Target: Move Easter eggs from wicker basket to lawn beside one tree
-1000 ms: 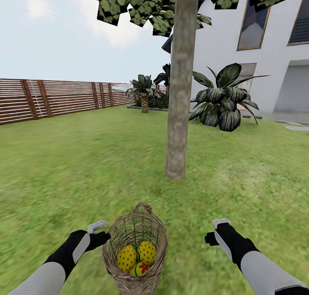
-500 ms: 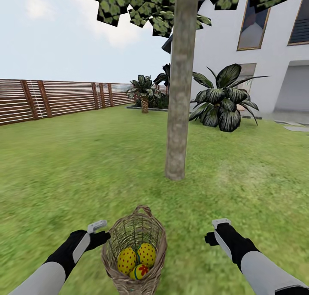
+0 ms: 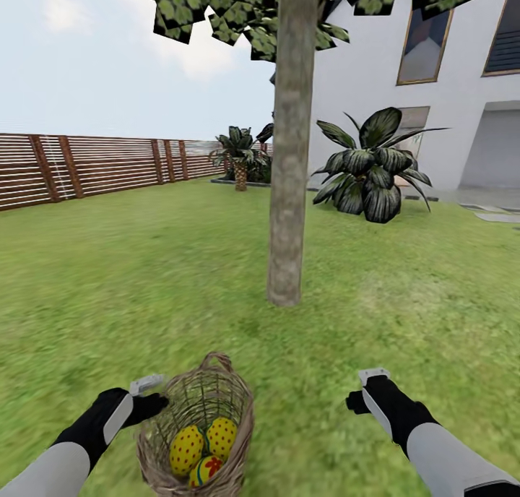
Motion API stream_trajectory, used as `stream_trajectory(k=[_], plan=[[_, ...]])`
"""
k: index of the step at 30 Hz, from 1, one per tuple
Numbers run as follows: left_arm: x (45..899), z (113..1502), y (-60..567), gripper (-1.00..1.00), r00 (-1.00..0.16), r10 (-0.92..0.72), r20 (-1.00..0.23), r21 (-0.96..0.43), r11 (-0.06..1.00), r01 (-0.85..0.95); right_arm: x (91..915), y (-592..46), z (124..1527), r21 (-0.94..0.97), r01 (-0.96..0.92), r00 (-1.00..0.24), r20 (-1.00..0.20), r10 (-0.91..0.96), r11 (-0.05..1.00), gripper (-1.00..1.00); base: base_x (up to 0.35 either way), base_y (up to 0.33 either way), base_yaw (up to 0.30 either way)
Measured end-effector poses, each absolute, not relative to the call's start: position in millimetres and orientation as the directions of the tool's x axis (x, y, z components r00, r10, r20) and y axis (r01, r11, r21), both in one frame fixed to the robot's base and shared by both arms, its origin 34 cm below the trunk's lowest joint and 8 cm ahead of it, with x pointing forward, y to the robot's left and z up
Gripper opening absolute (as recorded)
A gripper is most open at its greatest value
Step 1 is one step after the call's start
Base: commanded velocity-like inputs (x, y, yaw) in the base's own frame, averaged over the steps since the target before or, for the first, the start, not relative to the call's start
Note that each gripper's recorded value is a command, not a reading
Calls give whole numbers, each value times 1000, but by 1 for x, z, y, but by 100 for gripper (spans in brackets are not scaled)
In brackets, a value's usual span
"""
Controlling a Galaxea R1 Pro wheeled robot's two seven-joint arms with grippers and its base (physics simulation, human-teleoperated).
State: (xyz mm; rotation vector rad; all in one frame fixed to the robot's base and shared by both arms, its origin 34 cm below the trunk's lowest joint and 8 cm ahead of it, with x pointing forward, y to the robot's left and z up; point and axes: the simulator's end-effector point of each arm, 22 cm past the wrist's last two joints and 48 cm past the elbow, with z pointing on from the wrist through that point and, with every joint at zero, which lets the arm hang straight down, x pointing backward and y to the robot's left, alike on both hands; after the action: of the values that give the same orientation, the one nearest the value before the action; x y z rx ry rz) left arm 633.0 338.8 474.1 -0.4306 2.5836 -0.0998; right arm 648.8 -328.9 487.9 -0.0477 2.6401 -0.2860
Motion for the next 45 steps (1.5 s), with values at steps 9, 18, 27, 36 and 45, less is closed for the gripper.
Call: stream_trajectory(k=[9,18,27,36,45], plan=[[622,501,403,100,-837,-314,-448,-283,938,-200,649,-329,488,-211,15,-884,-459,-86,977,100,211,-190,0],[610,490,413,100,-885,-167,-435,-147,983,-113,648,-330,487,-211,16,-885,-459,-85,977,100,25,-22,0],[609,484,394,100,-891,-160,-424,-163,982,-99,649,-330,488,-211,16,-884,-459,-85,977,100,0,0,0],[607,484,399,100,-894,-156,-420,-158,983,-97,649,-330,488,-211,16,-884,-459,-85,977,100,0,-27,0],[608,483,393,100,-894,-155,-420,-163,982,-94,649,-330,488,-211,16,-885,-459,-85,977,100,0,-117,0]])
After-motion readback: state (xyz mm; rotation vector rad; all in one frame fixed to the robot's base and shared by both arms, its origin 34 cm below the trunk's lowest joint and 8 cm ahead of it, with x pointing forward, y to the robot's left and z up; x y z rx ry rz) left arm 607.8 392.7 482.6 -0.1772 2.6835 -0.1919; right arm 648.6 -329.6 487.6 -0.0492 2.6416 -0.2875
